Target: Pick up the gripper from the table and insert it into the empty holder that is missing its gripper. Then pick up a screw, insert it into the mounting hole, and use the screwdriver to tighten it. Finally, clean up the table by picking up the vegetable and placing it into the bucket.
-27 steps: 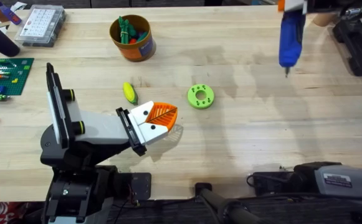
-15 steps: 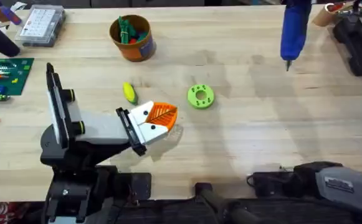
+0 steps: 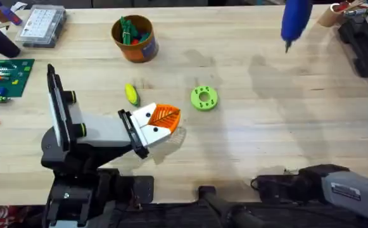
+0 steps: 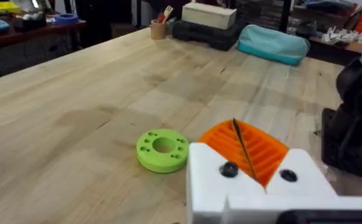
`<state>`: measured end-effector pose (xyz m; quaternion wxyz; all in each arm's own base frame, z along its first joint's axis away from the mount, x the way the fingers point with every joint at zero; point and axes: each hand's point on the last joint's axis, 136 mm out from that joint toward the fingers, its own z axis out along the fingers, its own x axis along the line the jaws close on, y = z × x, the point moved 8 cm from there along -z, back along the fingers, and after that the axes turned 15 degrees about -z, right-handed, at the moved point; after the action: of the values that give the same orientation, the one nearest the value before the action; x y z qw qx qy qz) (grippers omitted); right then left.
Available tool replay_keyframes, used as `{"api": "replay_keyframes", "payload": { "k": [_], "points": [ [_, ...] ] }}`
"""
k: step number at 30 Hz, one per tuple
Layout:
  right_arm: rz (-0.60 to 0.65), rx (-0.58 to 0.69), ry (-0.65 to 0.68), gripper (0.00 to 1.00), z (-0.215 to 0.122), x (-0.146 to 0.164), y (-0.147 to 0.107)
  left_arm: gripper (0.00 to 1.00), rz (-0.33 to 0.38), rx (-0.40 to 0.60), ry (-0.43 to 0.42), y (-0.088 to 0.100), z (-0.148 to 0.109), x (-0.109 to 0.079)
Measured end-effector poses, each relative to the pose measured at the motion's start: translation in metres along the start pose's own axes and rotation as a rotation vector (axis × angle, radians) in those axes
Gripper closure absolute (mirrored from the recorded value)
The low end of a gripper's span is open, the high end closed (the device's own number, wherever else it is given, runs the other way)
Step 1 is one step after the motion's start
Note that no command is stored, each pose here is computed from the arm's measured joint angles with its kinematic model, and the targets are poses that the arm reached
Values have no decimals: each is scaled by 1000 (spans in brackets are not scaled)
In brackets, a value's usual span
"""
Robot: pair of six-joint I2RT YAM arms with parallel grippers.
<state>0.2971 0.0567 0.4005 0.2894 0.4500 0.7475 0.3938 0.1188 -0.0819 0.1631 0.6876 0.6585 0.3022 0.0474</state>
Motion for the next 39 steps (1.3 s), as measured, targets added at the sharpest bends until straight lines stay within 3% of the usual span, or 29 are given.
{"api": "replay_keyframes", "payload": {
  "k": [17,22,23,29,31,39],
  "points": [
    [-261,-706,280,961,-74,49,98,983,-2,1,0,0,0,0],
    [-337,-848,433,959,-96,64,111,983,-2,1,0,0,0,0],
    [-386,-929,556,961,-107,73,118,983,-2,1,-1,0,0,0],
    [-429,-980,767,959,-102,88,124,983,-2,1,-1,0,0,0],
    [-381,-895,958,958,-71,115,122,983,-2,2,-2,0,0,0],
    [-371,-854,1121,958,-53,157,118,983,-2,2,-2,0,0,0]
  ]
}}
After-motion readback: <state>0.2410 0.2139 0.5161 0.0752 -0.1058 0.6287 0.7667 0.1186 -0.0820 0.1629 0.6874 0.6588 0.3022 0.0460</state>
